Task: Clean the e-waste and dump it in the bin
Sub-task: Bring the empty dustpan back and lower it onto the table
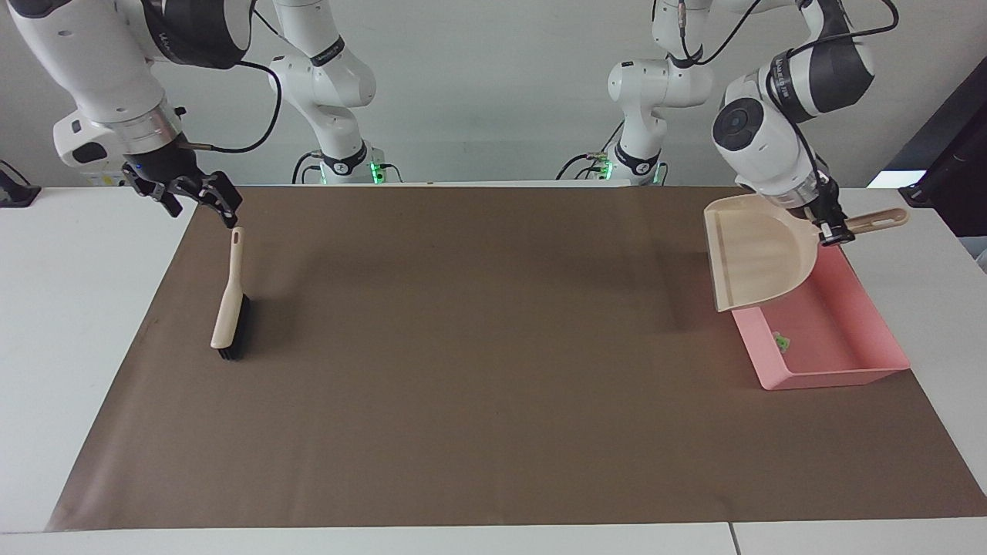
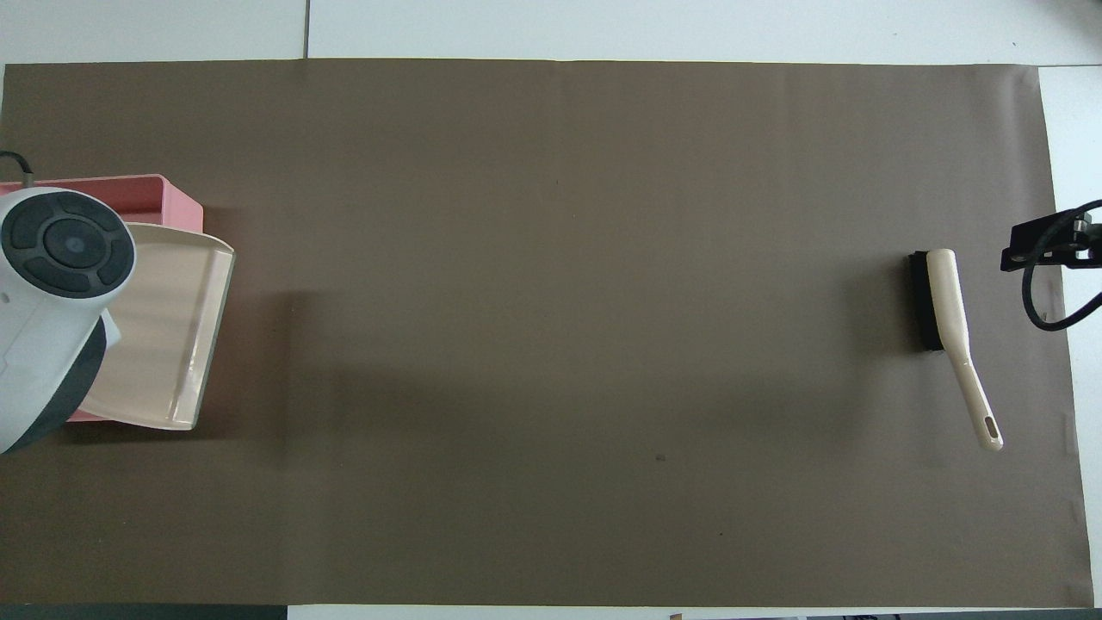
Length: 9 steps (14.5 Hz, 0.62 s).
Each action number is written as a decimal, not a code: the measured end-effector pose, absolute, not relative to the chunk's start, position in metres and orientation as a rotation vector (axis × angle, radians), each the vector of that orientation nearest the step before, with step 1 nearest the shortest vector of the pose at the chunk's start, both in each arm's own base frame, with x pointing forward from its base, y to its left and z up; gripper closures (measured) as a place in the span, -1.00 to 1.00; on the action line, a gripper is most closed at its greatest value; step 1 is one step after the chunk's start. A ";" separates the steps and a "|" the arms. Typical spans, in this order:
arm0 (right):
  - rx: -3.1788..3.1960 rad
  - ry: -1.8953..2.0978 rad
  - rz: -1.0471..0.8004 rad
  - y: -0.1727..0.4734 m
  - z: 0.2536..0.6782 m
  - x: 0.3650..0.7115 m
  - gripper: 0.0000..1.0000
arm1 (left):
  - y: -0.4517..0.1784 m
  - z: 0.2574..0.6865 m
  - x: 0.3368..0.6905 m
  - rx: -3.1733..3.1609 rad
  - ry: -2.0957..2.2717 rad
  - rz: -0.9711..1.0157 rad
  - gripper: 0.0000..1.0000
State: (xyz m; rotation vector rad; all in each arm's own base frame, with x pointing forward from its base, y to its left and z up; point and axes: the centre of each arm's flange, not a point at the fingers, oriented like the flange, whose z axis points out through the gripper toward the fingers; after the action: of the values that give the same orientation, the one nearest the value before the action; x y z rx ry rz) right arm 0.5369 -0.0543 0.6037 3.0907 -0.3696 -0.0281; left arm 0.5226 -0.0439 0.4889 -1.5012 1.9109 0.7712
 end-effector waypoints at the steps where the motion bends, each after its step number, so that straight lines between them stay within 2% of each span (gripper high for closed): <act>1: 3.093 -0.376 -0.030 -0.057 0.604 0.537 -1.00 | -0.062 0.474 0.517 -1.556 1.906 0.740 0.34; 9: 3.093 -0.387 -0.063 -0.061 0.603 0.534 -1.00 | -0.211 0.376 0.488 -1.685 2.006 0.551 0.34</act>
State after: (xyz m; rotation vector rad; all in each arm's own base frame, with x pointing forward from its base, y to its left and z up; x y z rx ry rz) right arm 0.5336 -0.0610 0.6027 3.0929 -0.3873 -0.0628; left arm 0.4877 -0.2109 0.3756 -1.6854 2.0064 0.5505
